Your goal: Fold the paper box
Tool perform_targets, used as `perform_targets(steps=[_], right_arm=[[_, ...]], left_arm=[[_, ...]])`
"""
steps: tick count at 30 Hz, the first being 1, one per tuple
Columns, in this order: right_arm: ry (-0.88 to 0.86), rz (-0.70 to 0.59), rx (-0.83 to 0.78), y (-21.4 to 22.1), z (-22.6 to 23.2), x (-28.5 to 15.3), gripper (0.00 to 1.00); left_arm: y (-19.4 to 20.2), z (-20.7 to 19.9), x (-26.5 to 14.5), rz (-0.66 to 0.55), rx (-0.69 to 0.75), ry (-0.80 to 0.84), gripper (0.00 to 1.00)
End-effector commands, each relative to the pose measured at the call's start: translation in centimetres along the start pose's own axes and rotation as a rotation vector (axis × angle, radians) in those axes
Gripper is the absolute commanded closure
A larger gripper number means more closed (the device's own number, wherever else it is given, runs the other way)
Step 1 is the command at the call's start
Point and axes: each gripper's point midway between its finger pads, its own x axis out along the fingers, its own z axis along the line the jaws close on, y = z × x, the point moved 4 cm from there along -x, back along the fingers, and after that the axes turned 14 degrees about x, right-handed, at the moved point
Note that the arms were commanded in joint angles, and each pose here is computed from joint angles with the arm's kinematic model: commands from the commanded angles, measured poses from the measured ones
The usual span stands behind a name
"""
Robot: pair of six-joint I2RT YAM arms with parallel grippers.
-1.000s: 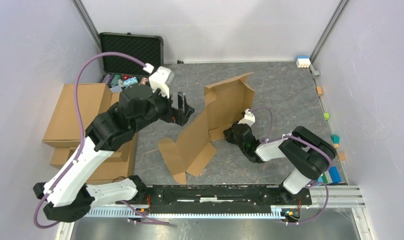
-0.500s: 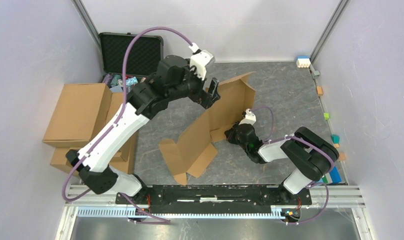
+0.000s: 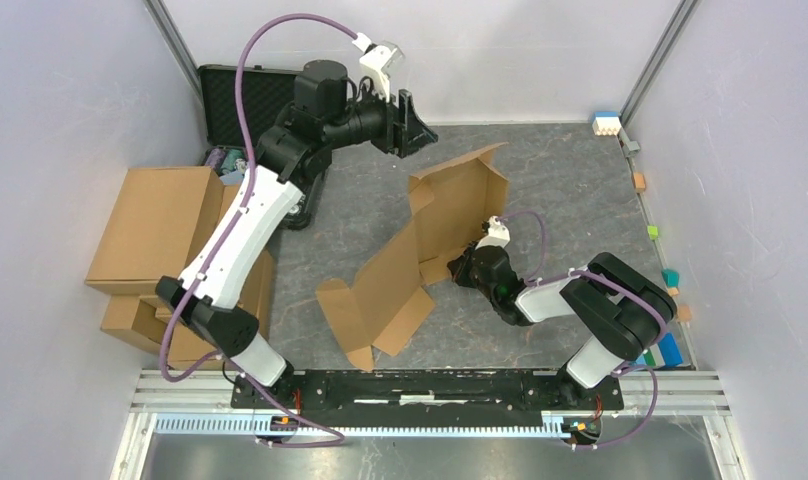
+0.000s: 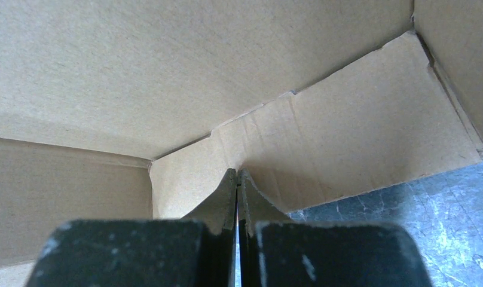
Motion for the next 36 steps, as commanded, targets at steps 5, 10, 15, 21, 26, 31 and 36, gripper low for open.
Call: perform_targets(steps=[5,10,15,21,26,31,36], right_arm=[[0.070,0.088,-0.054,1.8,-2.0,0.0,1.00],[0.070,0.091,-0.053,1.9,-2.1,0.0,1.00],[0.065,0.095,-0.052,2.0,-2.0,0.0,1.00],[0.060,0.093,-0.051,1.9,-1.9,-0.1,1.00],[0.062,0.098,-0.049,2.0,-1.9,0.0,1.00],[0.061,0.097,-0.050,2.0,-1.8,0.0,1.00],[0.059,0.096,-0.049,1.9,-1.7,0.0,1.00]], left_arm=[[2.5,0.2,3.8,0.136,-0.166,0.122,0.33],[5.5,-0.6,5.1,0.234,-0.195,0.156,0.37],[6.1,-2.2,5.4,0.256,-0.164,0.189,0.34],[7.6,-2.8,5.5,0.310,-0.130,0.193,0.34],[8.9,-3.1,6.0,0.352,-0.081,0.180,0.34],[9.5,-3.6,6.0,0.385,-0.002,0.150,0.33],[9.6,-4.1,6.0,0.402,0.134,0.108,0.27]])
